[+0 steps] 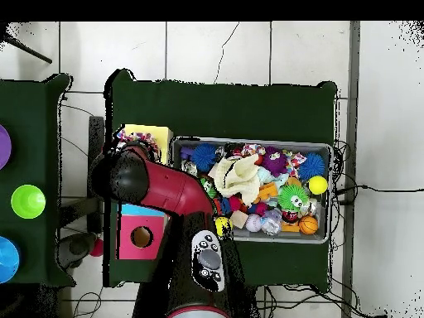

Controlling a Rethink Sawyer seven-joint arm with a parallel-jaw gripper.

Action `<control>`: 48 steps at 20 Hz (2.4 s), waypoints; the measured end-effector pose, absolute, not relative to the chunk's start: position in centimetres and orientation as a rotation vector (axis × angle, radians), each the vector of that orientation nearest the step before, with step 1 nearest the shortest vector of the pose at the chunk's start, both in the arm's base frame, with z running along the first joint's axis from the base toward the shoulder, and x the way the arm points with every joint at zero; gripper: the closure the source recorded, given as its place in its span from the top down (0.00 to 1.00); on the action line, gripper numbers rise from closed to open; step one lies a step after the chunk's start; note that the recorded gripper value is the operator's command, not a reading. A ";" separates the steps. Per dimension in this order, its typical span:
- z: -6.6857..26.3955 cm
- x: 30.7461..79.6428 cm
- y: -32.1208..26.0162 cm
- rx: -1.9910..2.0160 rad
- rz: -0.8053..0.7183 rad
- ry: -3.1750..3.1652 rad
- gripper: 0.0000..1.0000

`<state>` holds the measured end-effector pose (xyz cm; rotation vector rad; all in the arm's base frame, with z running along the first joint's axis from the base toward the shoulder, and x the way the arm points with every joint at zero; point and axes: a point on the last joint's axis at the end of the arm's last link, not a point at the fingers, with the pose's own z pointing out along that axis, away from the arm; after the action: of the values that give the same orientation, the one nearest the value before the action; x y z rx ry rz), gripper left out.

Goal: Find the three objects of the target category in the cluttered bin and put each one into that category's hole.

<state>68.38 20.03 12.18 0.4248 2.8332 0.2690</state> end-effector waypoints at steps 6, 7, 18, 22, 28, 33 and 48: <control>12.2 68.3 19.8 0.427 0.265 2.840 1.00; 12.2 68.2 19.7 0.428 0.264 2.842 1.00; 14.7 66.2 17.5 0.409 0.280 3.045 1.00; 16.7 66.0 16.9 0.391 0.295 3.099 1.00; 20.0 66.6 15.9 0.399 0.324 3.100 1.00; 21.4 67.2 15.2 0.425 0.340 3.071 1.00; 21.9 67.2 8.4 0.422 0.213 3.054 1.00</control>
<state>67.19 8.42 21.87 0.4216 3.0540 0.2132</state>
